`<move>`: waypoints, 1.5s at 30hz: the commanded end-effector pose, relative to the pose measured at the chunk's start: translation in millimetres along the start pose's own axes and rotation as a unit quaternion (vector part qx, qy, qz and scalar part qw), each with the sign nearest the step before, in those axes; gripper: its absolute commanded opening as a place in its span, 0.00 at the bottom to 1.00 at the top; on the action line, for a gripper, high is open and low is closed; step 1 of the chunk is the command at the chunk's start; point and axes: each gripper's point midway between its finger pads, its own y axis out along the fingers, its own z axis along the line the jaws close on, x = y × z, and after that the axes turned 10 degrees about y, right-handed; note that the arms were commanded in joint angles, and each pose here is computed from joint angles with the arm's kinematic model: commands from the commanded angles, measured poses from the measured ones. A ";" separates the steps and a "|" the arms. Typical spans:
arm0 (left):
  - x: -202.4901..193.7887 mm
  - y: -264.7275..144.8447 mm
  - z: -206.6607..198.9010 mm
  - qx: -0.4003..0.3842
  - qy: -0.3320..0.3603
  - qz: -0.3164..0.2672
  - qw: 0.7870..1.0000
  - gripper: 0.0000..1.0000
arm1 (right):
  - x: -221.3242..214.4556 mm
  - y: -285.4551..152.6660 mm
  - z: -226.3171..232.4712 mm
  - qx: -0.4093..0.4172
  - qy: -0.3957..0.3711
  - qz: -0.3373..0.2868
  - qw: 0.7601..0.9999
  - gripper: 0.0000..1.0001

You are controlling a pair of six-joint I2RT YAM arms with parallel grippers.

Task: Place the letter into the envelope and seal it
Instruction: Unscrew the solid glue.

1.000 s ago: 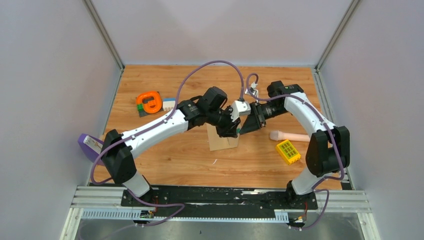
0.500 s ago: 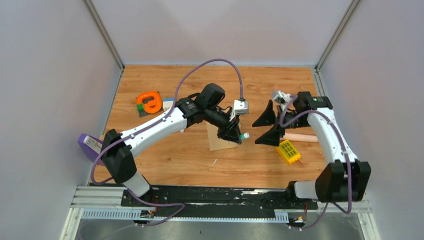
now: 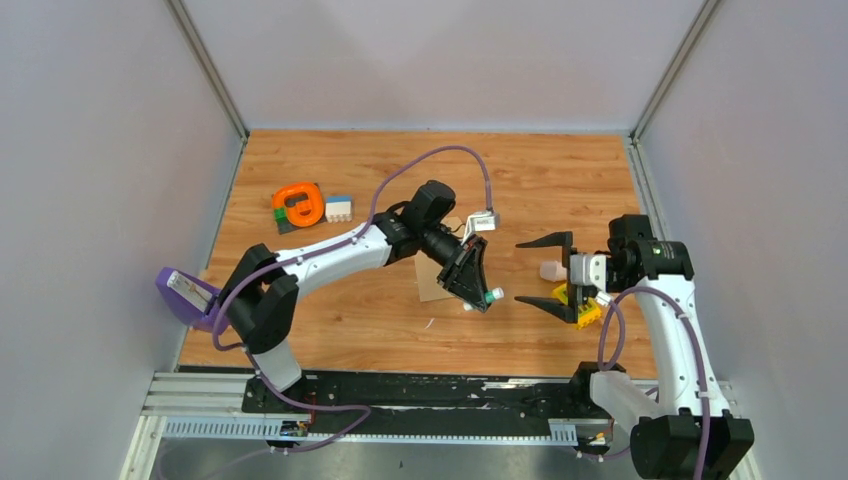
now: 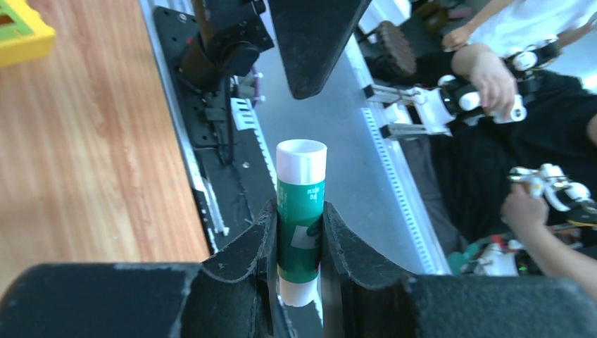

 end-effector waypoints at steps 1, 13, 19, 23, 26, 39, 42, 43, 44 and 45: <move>13.5 1.8 -15.3 -0.066 -0.004 -0.017 0.998 0.00 | 14.5 4.4 -8.3 -0.001 -0.126 -0.031 0.991 0.91; 7.3 4.1 -16.6 -0.074 -0.009 -0.008 0.997 0.00 | 3.6 30.0 46.0 0.103 -0.041 -0.048 0.993 0.65; 6.1 5.0 -16.2 -0.075 -0.011 -0.007 0.997 0.00 | 7.1 32.4 42.6 0.109 -0.029 -0.052 0.992 0.44; 5.8 5.0 -19.1 -0.079 -0.008 -0.006 0.997 0.00 | 4.1 34.4 41.4 0.115 -0.019 -0.050 0.992 0.42; 4.8 4.3 -21.6 -0.081 -0.007 -0.005 0.997 0.00 | 2.4 35.7 41.5 0.120 -0.013 -0.049 0.992 0.37; 5.6 3.4 -20.0 -0.060 0.024 0.001 0.998 0.00 | -3.1 42.2 52.4 0.159 0.057 -0.031 0.985 0.01; -0.9 0.2 -2.7 0.010 0.064 0.033 0.997 0.00 | -2.3 44.6 53.8 0.168 0.104 -0.027 0.980 0.00; -0.5 -1.4 -0.3 0.023 0.071 0.038 0.996 0.00 | -2.1 44.9 53.9 0.168 0.120 -0.026 0.978 0.00; -2.7 -3.3 8.2 0.050 0.079 0.048 0.994 0.00 | -2.5 45.3 53.1 0.168 0.135 -0.025 0.976 0.00; -1.6 -4.7 11.2 0.066 0.087 0.051 0.993 0.00 | -1.7 45.8 52.3 0.168 0.157 -0.025 0.973 0.00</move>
